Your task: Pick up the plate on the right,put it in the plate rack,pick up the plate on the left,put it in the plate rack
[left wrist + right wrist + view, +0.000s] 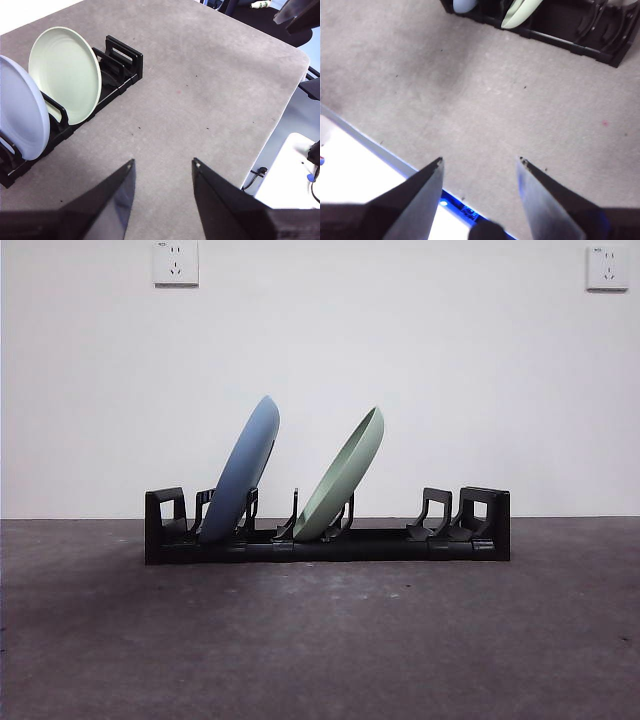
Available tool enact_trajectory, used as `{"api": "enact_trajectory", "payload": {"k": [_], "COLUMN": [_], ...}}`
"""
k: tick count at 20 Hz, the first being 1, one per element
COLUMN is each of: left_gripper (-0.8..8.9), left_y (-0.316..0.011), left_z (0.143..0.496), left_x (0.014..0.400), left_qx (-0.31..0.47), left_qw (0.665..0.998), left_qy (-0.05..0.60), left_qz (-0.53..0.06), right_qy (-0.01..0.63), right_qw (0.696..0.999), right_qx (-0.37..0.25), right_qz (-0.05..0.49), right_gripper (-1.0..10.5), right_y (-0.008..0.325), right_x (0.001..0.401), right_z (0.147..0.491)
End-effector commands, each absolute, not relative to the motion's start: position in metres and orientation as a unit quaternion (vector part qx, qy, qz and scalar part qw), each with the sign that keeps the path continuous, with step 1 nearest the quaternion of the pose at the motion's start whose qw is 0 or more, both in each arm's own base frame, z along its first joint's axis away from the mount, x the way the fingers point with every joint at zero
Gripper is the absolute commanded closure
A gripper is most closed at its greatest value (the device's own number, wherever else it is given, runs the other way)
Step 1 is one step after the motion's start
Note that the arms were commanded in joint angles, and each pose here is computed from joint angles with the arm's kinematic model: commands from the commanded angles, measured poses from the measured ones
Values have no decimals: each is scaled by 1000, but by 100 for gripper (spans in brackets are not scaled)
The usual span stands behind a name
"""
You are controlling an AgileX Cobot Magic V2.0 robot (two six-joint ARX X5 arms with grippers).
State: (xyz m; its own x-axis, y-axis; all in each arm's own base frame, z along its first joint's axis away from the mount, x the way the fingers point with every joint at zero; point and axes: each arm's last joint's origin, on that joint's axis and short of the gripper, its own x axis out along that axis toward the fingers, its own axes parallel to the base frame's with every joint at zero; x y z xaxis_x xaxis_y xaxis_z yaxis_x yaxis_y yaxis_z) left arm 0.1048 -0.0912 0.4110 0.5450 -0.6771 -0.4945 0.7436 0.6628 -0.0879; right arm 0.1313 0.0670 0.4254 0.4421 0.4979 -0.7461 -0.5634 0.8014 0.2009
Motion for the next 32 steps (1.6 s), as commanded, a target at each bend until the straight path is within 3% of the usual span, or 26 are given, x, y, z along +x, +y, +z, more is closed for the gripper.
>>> {"api": "enact_trajectory", "payload": {"k": [1, 2, 4, 13, 25, 28, 32], "left_gripper": [626, 637, 837, 817, 817, 817, 817], "left_y": [-92, -92, -92, -93, -97, -96, -63], "left_z": [410, 410, 410, 409, 412, 422, 438], "left_x": [105, 105, 105, 106, 112, 116, 116], "left_qx": [64, 64, 66, 67, 77, 100, 134], "left_qw": [875, 875, 875, 876, 883, 909, 938], "left_qy": [254, 254, 254, 255, 233, 162, 66], "left_qz": [-407, -407, -408, -404, -400, -371, -311], "right_qy": [433, 432, 428, 434, 430, 430, 430], "right_qw": [841, 840, 838, 841, 868, 869, 869], "right_qx": [-39, -39, -48, -39, -84, -86, -86], "right_qz": [323, 327, 335, 321, 234, 230, 230], "right_gripper": [701, 737, 952, 945, 945, 945, 945], "right_y": [66, 66, 66, 66, 61, 61, 61], "right_x": [127, 127, 127, 128, 131, 131, 131], "right_z": [424, 424, 424, 424, 423, 423, 423]}}
